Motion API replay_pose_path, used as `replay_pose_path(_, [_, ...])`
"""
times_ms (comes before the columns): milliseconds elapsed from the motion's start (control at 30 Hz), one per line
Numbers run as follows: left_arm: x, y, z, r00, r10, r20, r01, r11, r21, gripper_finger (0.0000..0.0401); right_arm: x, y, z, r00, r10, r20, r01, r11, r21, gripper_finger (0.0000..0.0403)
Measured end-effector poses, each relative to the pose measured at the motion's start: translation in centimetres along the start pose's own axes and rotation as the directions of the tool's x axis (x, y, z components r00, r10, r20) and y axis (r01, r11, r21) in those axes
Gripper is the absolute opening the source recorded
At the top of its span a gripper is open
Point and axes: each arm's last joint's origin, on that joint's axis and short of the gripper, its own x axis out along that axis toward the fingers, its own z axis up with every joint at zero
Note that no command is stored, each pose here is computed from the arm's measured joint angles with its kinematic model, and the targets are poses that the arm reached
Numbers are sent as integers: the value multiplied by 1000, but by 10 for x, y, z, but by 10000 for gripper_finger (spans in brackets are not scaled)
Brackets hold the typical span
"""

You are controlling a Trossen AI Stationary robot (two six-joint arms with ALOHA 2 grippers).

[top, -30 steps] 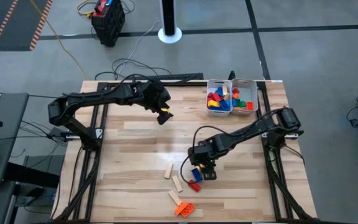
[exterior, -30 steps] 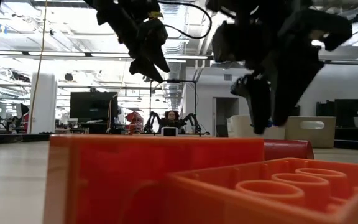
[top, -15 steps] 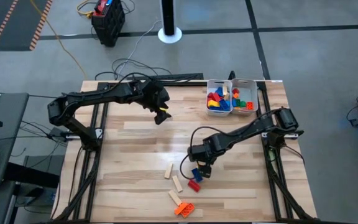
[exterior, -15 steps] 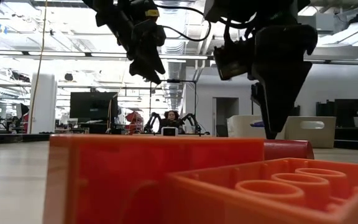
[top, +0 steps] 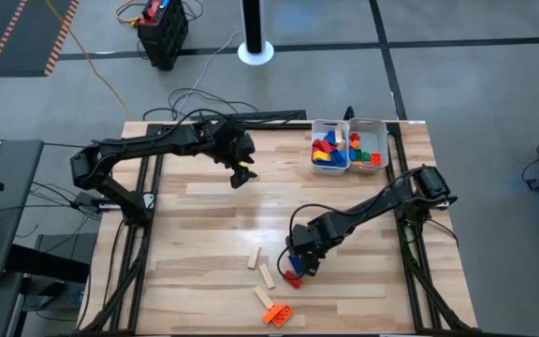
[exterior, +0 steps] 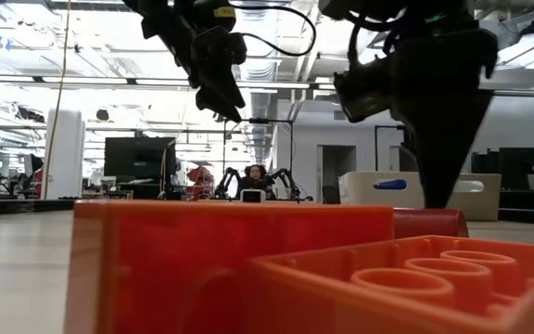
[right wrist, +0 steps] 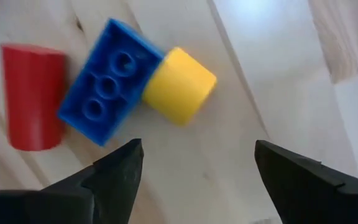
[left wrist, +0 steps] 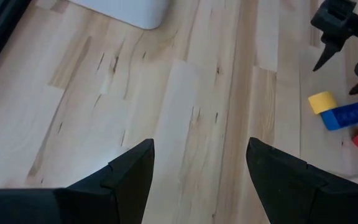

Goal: Sort blocks by size
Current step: Put the small yellow semi circular wooden block into the gray bin

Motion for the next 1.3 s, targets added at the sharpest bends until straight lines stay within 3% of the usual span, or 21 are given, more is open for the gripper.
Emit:
replay_pose_path(733, [-13, 21, -1, 1000, 5, 25, -5, 1000, -5, 245, 14, 6, 21, 999, -19, 35, 17, 997, 74, 333])
replay_pose_path(1033, [-23, 23, -1, 999, 14, 46, -14, 1000, 8, 245, 16, -5, 32, 1000, -18, 24, 10, 952, 306, 333])
replay_pose_path(1300, [-24, 24, -2, 999, 17, 40, -18, 1000, 23, 245, 15, -13, 36, 999, 17, -35, 2, 884, 467, 319])
